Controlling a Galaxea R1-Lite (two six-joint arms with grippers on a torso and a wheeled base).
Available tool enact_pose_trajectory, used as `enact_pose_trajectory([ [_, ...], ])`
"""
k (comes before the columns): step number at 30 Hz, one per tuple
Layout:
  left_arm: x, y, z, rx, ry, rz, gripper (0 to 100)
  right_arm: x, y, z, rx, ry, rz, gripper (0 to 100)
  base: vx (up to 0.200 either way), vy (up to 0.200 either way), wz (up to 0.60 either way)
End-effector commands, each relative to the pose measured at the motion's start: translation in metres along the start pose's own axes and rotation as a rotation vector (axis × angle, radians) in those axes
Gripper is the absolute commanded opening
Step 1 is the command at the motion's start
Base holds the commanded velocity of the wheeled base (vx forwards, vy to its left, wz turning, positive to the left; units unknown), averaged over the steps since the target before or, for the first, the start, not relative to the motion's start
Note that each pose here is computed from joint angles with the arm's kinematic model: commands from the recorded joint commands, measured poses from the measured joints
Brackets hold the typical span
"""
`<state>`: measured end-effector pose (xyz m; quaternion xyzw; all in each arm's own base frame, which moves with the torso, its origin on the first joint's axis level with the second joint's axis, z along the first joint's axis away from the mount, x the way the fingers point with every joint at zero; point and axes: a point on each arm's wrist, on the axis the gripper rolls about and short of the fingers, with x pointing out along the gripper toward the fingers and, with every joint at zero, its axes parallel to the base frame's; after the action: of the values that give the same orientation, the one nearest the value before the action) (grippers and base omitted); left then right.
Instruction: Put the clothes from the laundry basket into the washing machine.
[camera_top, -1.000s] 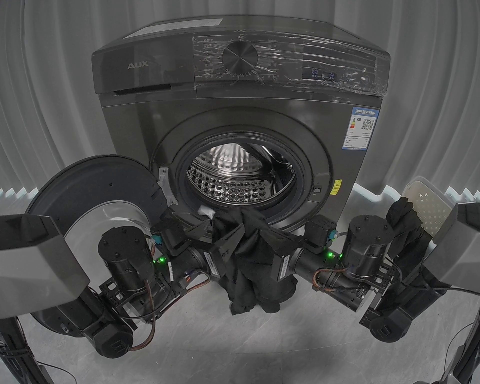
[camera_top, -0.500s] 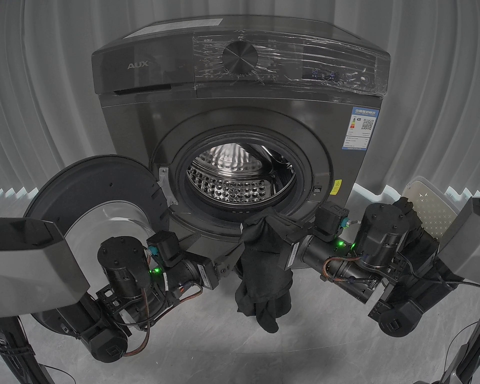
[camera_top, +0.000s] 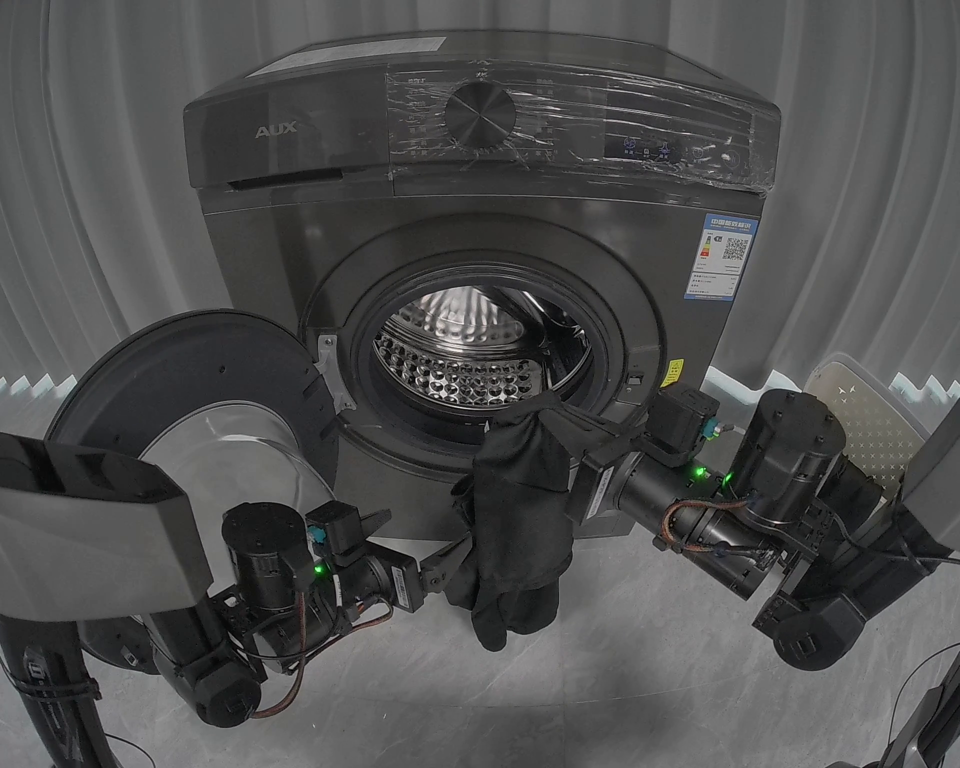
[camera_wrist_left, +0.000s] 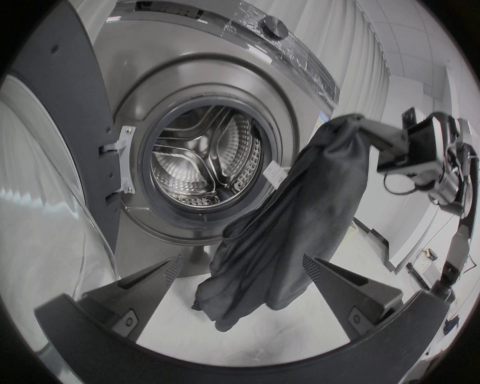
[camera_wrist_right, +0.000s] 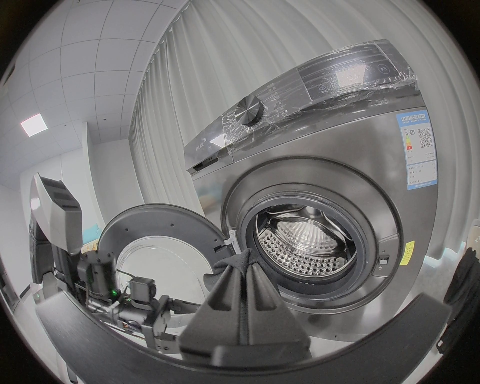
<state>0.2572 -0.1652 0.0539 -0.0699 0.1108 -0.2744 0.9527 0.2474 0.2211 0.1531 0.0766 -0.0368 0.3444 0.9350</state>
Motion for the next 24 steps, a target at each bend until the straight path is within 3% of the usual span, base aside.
enact_pose_trajectory([
  [1,0.015,0.012,-0.02,0.021,0.052,0.035,100,-0.001,0.003,0.002,0.003,-0.005,0.007,0,0.0,0.0,0.0],
  [6,0.031,0.021,-0.027,0.017,0.046,0.059,100,-0.001,0.004,0.001,0.001,-0.003,0.01,0,0.0,0.0,0.0],
  [24,0.067,0.027,-0.045,0.025,0.036,0.015,100,-0.002,0.011,0.0,0.004,0.003,0.031,0,0.0,0.0,0.0],
])
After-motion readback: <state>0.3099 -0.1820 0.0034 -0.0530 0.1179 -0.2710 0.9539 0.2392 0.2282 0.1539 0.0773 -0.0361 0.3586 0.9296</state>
